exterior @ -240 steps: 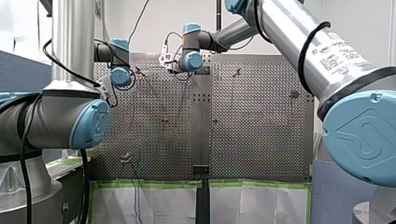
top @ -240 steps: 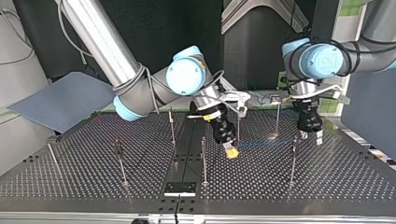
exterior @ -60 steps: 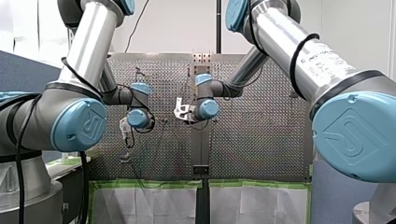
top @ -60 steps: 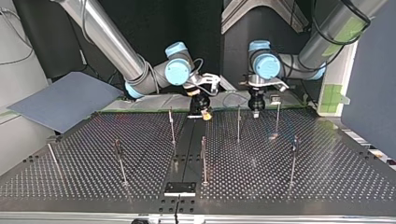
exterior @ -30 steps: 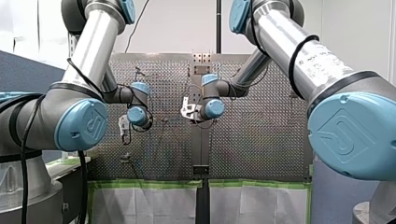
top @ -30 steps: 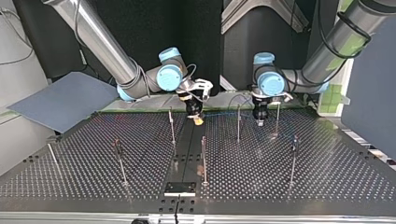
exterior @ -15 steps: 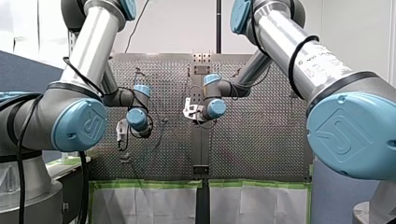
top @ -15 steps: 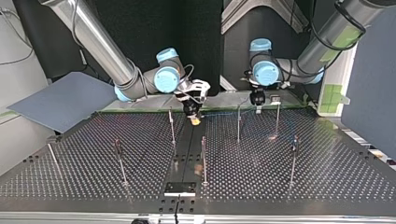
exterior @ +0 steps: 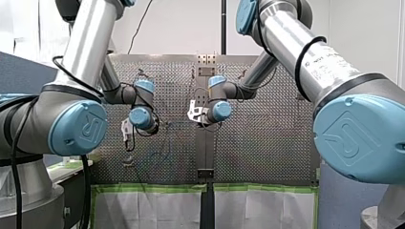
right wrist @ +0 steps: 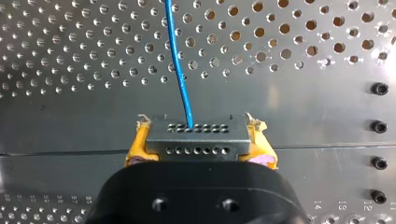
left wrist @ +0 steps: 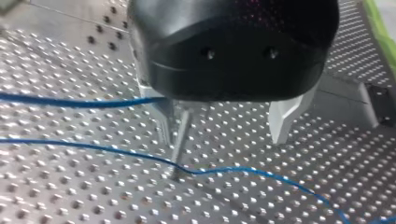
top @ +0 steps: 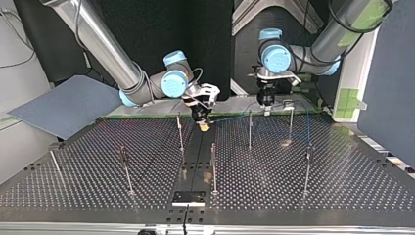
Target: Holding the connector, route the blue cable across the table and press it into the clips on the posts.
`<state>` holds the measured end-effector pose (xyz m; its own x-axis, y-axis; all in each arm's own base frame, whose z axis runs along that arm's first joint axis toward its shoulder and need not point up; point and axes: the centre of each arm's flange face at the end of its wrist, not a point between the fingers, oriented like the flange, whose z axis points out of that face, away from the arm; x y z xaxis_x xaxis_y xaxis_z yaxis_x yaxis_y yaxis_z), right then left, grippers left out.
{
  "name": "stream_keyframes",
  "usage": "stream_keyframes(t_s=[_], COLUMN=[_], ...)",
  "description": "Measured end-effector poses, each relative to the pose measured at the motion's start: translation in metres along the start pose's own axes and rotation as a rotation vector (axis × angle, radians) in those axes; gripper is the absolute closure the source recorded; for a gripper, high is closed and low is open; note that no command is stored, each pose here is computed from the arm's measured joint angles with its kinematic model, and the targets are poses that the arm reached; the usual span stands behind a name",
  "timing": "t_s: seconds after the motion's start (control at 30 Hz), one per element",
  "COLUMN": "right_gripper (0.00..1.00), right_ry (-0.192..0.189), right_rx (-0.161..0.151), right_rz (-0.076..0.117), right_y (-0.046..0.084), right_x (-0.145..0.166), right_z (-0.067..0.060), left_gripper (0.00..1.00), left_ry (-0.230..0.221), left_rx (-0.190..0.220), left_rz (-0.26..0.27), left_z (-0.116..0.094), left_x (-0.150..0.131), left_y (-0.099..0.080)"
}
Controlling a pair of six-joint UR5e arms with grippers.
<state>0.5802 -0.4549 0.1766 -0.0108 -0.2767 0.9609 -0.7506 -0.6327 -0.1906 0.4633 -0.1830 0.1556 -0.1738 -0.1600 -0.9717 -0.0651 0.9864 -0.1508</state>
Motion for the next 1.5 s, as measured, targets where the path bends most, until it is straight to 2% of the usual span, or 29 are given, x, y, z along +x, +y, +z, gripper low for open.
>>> stream_keyframes(t_s=[0.23,0.53,0.67,0.9,1.13,1.3,1.5], right_gripper=[1.00,1.00,1.00,1.00,1.00,1.00,1.00], right_ry=[0.000,-0.001,-0.001,-0.001,0.001,0.002,0.003], right_rx=[0.002,0.003,0.003,0.001,-0.005,-0.009,-0.012], right_rz=[0.000,0.000,-0.001,0.000,0.004,0.005,0.005], right_y=[-0.001,-0.002,-0.002,-0.001,0.003,0.006,0.008], right_x=[0.000,-0.001,-0.001,0.000,0.001,0.001,0.002], right_z=[0.000,0.000,0.000,0.000,0.001,0.001,0.001], left_gripper=[0.00,0.00,0.00,0.00,0.00,0.00,0.00], left_ry=[-0.030,-0.048,-0.073,-0.120,-0.082,-0.061,-0.081], left_rx=[-0.011,0.030,0.065,0.091,0.070,0.123,0.159], left_rz=[-0.004,-0.008,-0.022,-0.046,-0.023,-0.001,-0.003], left_z=[-0.010,-0.017,-0.017,-0.017,-0.026,-0.034,-0.039], left_x=[-0.003,0.000,-0.001,-0.004,0.005,0.010,0.008], left_y=[-0.004,-0.019,-0.028,-0.037,-0.037,-0.050,-0.070])
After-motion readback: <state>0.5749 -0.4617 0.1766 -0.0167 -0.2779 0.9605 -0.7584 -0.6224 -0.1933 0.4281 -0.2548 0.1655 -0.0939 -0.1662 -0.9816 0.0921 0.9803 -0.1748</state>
